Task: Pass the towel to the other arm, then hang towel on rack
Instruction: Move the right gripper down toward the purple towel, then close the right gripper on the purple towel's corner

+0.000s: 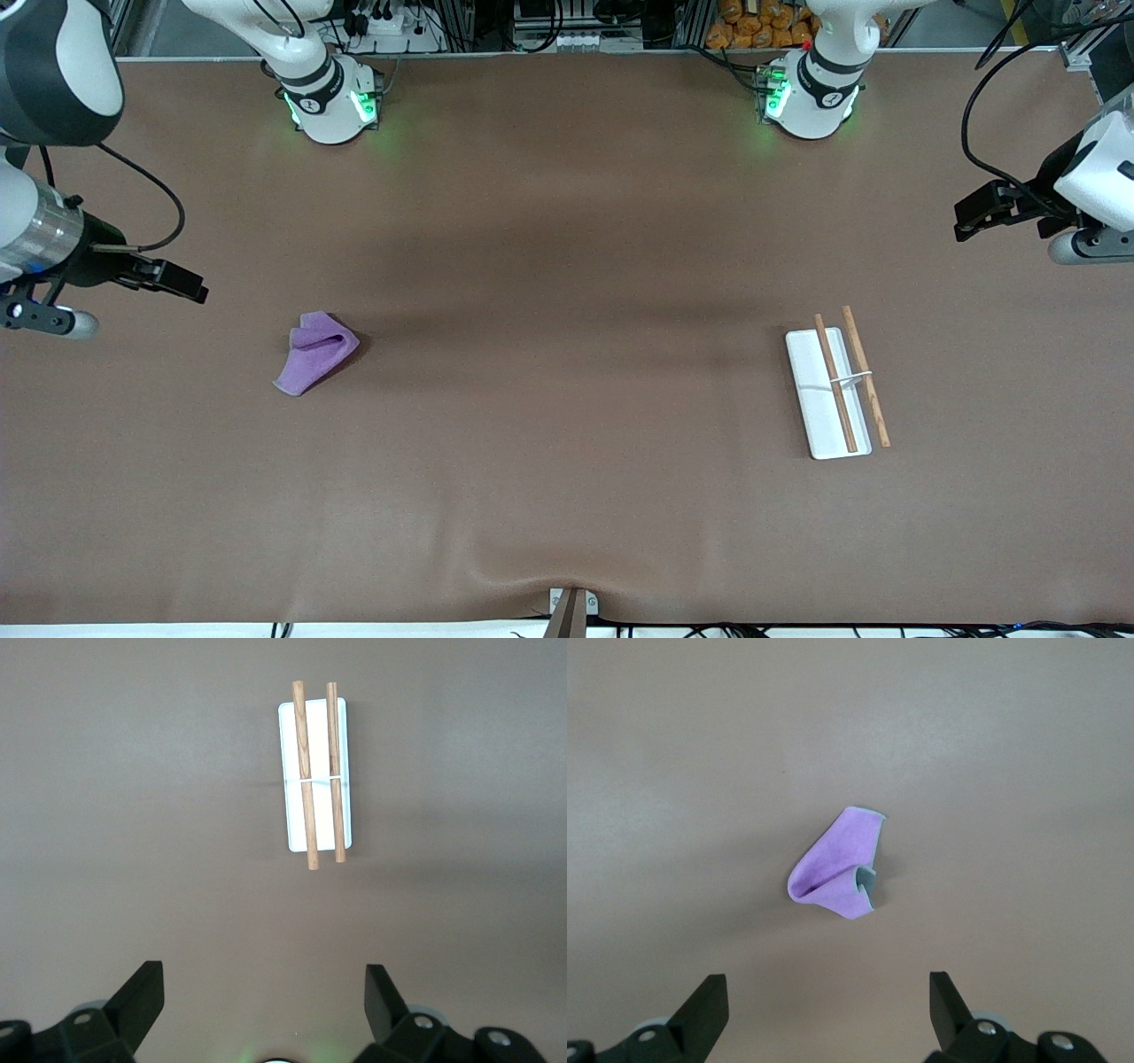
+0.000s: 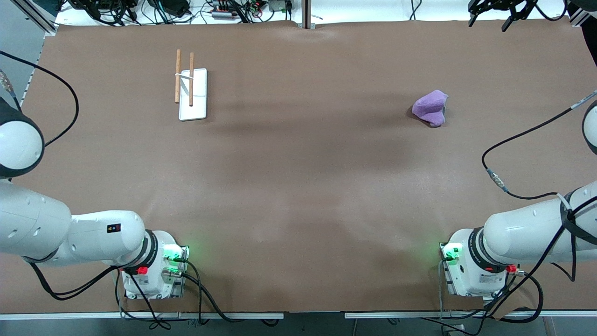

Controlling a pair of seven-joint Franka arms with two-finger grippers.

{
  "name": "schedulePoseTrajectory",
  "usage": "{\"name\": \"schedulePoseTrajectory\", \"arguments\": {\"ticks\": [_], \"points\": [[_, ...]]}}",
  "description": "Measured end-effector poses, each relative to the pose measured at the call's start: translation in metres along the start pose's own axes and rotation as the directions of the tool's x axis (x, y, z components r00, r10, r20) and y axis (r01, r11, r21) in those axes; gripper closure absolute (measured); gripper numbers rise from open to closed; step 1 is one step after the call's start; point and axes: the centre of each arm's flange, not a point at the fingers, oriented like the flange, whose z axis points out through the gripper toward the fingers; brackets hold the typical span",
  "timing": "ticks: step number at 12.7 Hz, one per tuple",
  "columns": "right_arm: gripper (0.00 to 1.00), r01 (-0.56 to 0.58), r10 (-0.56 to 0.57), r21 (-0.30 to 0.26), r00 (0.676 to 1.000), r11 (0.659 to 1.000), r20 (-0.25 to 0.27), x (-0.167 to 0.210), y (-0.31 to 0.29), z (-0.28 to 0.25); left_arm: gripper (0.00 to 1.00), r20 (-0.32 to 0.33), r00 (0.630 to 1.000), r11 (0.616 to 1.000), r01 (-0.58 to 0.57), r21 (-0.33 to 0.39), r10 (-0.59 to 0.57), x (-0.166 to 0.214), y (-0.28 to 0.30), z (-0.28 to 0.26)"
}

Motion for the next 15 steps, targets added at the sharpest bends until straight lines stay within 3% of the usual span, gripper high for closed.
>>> {"name": "schedulePoseTrajectory", "arguments": {"ticks": [3, 8, 15], "points": [[0.0, -0.015, 0.015, -0.005, 0.999, 1.0, 0.035, 0.015, 0.007, 0.028, 0.0, 0.005, 1.0, 1.0, 0.0, 0.0, 0.0, 0.0, 0.0, 0.002], [0.0, -0.043, 0.043, 0.0, 0.999, 0.999, 0.025, 0.025, 0.019, 0.086, 0.0, 0.015, 1.0, 1.0, 0.0, 0.001, 0.0, 0.001, 0.0, 0.007], [0.0, -0.26, 0.262, -0.038, 0.961, 0.965, 0.091, 0.021, -0.001, 0.139, 0.0, 0.019, 1.0, 1.0, 0.0, 0.001, 0.0, 0.002, 0.0, 0.009]]}}
